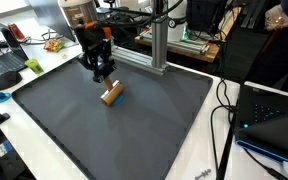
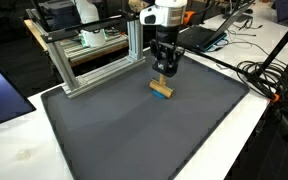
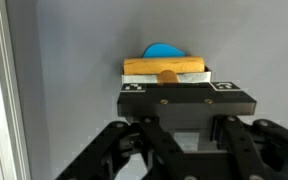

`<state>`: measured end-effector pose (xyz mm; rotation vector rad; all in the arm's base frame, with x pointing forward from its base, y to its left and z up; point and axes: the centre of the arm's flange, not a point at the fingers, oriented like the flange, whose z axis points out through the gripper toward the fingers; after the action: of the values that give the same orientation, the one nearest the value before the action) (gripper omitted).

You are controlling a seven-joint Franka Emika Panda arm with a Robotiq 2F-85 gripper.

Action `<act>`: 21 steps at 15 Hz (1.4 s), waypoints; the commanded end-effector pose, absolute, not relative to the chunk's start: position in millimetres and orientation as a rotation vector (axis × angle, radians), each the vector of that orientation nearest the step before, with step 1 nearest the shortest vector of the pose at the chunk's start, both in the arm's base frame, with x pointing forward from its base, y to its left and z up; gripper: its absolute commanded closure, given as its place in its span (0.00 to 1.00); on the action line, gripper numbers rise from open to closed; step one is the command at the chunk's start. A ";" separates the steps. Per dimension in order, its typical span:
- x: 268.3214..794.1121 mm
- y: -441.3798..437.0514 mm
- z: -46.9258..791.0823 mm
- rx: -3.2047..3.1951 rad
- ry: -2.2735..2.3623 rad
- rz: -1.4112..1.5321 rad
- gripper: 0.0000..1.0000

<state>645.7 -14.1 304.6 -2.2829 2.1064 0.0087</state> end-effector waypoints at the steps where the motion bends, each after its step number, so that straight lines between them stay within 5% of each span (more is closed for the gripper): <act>1: 648.8 -23.0 268.1 -2.295 2.173 -0.019 0.78; 21: 650.4 -59.1 288.9 -2.340 2.252 -0.170 0.78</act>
<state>651.7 -45.8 299.3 -2.3280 2.2087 -0.1496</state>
